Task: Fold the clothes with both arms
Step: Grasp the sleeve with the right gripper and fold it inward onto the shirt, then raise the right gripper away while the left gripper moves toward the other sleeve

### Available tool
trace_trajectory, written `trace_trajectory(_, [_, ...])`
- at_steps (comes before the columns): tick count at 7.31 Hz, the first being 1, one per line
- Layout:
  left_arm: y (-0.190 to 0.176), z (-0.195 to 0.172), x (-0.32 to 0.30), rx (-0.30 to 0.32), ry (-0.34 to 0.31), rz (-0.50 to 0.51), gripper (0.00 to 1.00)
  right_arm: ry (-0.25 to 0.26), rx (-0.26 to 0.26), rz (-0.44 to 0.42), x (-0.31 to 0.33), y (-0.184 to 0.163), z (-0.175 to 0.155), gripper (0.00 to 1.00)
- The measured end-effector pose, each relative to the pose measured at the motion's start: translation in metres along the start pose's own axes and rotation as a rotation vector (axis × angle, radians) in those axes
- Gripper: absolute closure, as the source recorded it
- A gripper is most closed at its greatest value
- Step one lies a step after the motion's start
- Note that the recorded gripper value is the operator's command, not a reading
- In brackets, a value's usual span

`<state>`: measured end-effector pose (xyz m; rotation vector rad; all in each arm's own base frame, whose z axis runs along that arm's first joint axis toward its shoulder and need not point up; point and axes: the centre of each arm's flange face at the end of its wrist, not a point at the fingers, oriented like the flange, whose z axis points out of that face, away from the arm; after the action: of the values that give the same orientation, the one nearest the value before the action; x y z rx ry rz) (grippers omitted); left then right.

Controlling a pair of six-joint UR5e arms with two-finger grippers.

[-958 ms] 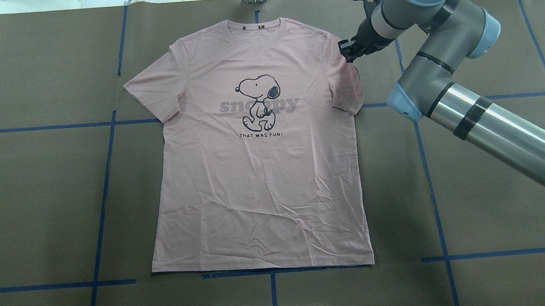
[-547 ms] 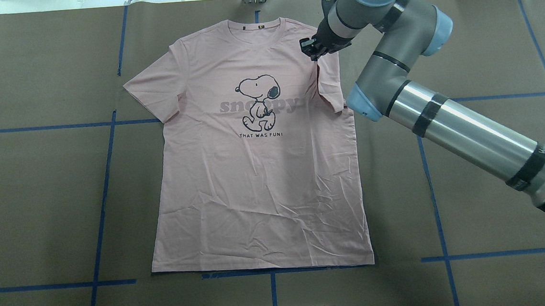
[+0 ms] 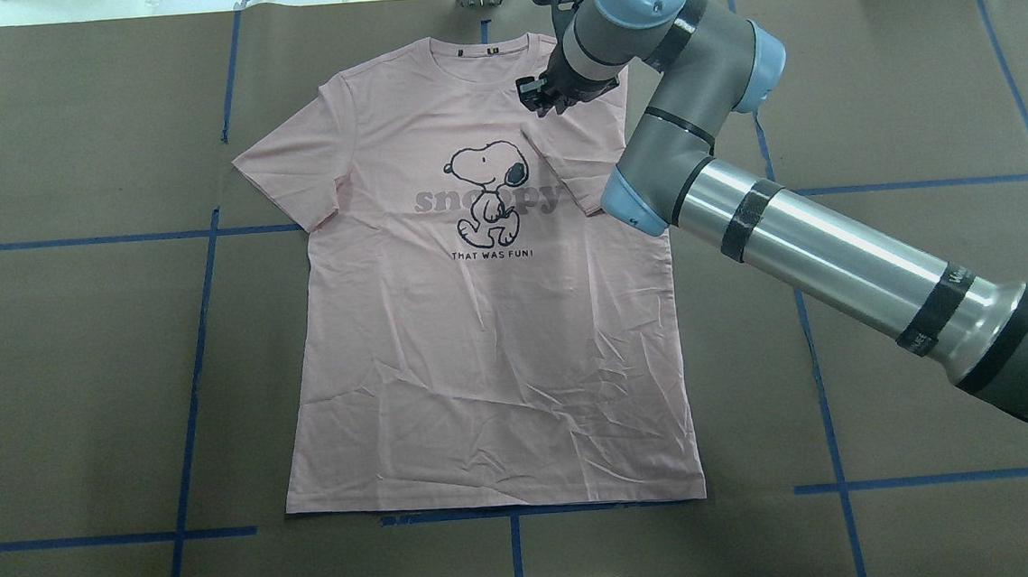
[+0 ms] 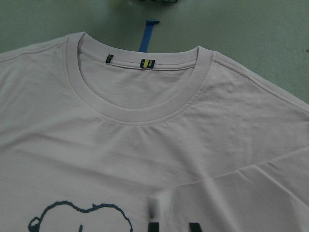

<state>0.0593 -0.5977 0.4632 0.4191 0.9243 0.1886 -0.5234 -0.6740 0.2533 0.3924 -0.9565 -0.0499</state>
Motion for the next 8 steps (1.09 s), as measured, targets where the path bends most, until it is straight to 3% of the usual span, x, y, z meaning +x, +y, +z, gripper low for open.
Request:
trace_trajectory(2, [-0.003, 0.001, 0.007, 0.013, 0.005, 0.022, 0.0, 0.002, 0.003, 0.085, -0.004, 0.0, -0.002, 0.0])
trace_trajectory(3, [-0.007, 0.008, 0.02, 0.018, 0.019, 0.032, 0.0, 0.014, -0.034, 0.138, -0.003, -0.003, -0.014, 0.0])
trace_trajectory(4, [-0.014, 0.023, 0.042, 0.012, 0.034, -0.005, 0.0, 0.032, -0.105, 0.195, 0.003, -0.008, -0.038, 0.0])
trace_trajectory(5, [-0.025, 0.046, 0.077, 0.006, 0.031, -0.083, 0.01, 0.043, -0.166, 0.243, 0.022, -0.007, -0.066, 0.0])
trace_trajectory(6, [-0.033, 0.075, 0.114, 0.009, 0.006, -0.179, 0.01, 0.042, -0.195, 0.263, 0.051, -0.003, -0.093, 0.0])
trace_trajectory(8, [-0.043, 0.136, 0.173, 0.046, -0.083, -0.31, 0.01, 0.034, -0.233, 0.22, 0.13, 0.006, -0.139, 0.0])
